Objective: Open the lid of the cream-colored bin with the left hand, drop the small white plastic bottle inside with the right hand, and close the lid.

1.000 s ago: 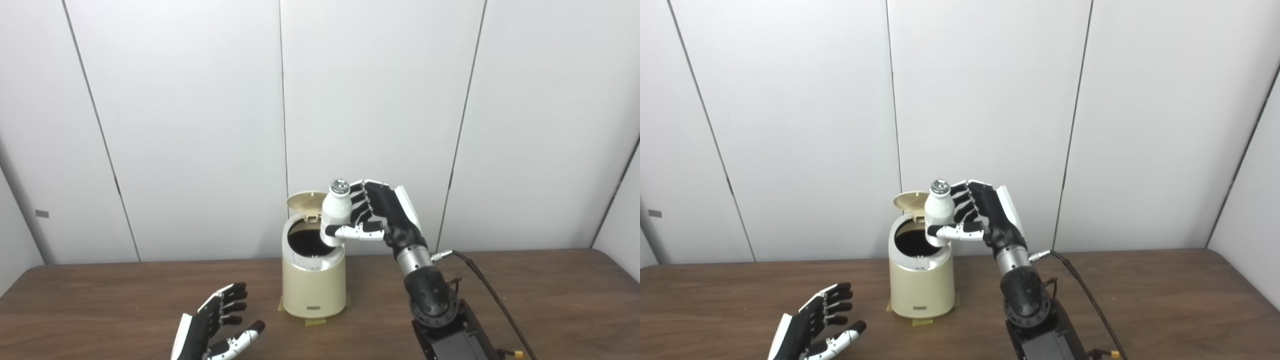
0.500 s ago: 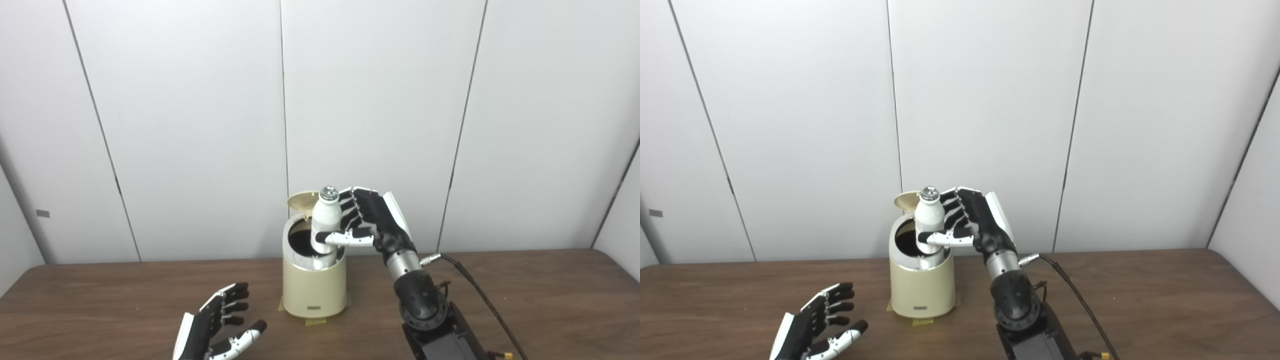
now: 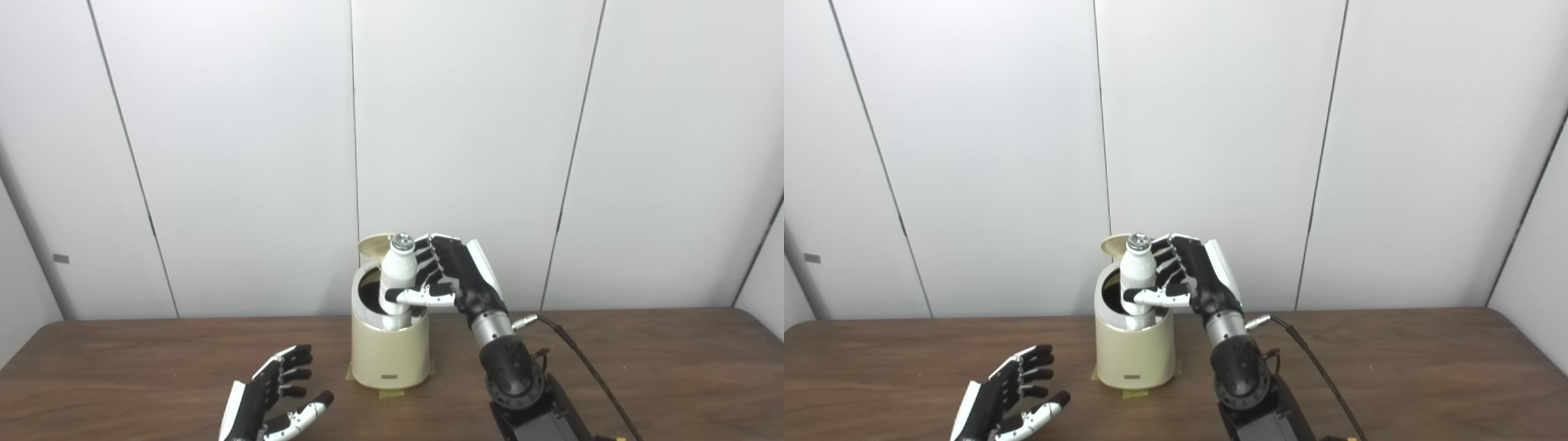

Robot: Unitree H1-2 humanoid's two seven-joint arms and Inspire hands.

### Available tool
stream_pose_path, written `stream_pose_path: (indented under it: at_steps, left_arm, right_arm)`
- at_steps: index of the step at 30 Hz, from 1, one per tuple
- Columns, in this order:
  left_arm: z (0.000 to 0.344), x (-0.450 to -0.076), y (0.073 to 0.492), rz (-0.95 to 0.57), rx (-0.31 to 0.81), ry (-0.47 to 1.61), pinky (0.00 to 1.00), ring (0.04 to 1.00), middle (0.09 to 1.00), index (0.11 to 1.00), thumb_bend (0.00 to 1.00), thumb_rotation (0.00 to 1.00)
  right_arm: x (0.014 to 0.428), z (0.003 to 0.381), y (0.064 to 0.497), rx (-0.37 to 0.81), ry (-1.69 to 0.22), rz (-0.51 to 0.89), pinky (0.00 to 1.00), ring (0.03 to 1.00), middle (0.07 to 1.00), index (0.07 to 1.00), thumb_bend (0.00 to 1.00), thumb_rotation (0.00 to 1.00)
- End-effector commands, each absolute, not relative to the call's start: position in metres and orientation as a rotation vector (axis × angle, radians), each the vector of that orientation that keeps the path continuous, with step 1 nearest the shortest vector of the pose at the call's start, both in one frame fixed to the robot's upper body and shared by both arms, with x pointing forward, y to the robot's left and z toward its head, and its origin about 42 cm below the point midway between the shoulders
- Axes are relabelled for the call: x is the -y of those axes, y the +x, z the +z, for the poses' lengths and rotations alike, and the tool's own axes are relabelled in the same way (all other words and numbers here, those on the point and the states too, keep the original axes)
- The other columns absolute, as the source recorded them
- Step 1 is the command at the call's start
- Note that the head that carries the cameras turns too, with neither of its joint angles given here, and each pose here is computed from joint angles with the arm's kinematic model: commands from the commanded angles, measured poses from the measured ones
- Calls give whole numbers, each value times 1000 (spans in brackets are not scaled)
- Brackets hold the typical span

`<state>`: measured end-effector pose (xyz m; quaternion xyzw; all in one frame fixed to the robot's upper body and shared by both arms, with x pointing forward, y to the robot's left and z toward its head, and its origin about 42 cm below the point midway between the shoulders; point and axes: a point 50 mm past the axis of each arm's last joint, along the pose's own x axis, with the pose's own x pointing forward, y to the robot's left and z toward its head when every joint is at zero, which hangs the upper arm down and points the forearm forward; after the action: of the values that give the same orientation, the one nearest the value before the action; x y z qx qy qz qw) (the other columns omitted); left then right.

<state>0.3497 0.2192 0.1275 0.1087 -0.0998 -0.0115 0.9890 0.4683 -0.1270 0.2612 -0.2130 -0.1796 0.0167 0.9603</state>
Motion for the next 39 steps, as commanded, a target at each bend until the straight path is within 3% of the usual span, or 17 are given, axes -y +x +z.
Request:
stream_pose_path:
  at_steps: [1, 11, 26, 39]
  left_arm:
    - [136, -213, 351, -23, 251, 218, 644, 733, 775, 797, 655, 111]
    - [137, -212, 349, -22, 247, 228, 643, 729, 774, 803, 657, 128]
    - [137, -211, 348, -24, 242, 224, 639, 724, 765, 795, 650, 106]
    - [137, -211, 347, -28, 234, 231, 645, 731, 777, 802, 635, 119]
  right_arm:
    - [119, 291, 473, 465, -439, 30, 310, 394, 484, 538, 513, 0]
    - [113, 283, 475, 451, -464, 23, 228, 354, 470, 553, 508, 0]
    - [115, 275, 476, 435, -502, 41, 311, 399, 468, 535, 515, 0]
    - [107, 287, 473, 466, -493, 16, 285, 382, 476, 543, 512, 0]
